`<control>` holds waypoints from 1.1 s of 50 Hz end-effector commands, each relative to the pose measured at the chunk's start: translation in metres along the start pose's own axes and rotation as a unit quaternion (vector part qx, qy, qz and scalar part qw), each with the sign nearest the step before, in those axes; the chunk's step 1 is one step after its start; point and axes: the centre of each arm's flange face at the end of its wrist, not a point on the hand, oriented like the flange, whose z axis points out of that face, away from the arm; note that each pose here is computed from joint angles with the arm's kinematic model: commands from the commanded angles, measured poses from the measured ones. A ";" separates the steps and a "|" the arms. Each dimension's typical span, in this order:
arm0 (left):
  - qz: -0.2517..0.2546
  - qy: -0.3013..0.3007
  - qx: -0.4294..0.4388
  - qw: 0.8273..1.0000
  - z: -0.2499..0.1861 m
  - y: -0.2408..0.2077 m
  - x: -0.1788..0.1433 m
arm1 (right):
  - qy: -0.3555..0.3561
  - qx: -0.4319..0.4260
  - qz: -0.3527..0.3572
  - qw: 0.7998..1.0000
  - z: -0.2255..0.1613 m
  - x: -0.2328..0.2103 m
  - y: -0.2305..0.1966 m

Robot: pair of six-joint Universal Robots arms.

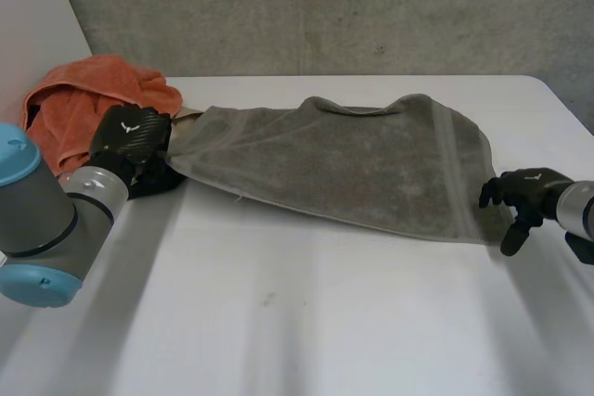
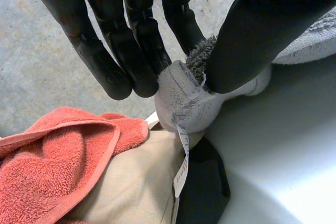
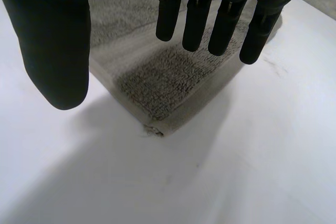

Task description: Fold the laundry.

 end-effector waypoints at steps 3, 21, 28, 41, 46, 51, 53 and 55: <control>0.000 0.002 -0.001 1.000 0.000 0.001 0.002 | 0.023 0.062 -0.047 0.997 0.026 -0.004 0.018; -0.001 0.002 -0.003 1.000 0.000 0.002 0.001 | 0.044 0.097 -0.080 0.991 0.045 -0.007 0.020; -0.002 0.002 -0.005 1.000 -0.001 0.002 0.001 | 0.067 0.133 -0.081 0.985 0.053 -0.002 0.009; -0.006 0.015 -0.030 0.999 -0.006 0.008 0.005 | 0.085 0.134 -0.080 0.984 0.064 0.001 0.003; -0.004 0.025 -0.053 0.998 -0.012 0.010 0.007 | 0.090 0.152 -0.076 0.981 0.040 0.006 -0.016; 0.002 0.059 -0.104 0.993 -0.038 0.009 0.009 | 0.036 0.094 -0.055 0.993 0.000 0.005 -0.018; 0.009 0.072 -0.119 0.990 -0.048 0.007 0.009 | 0.020 0.065 -0.052 0.996 -0.009 0.008 -0.014; 0.020 0.093 -0.133 0.987 -0.062 0.004 0.009 | 0.000 0.025 -0.061 0.998 -0.020 0.015 -0.007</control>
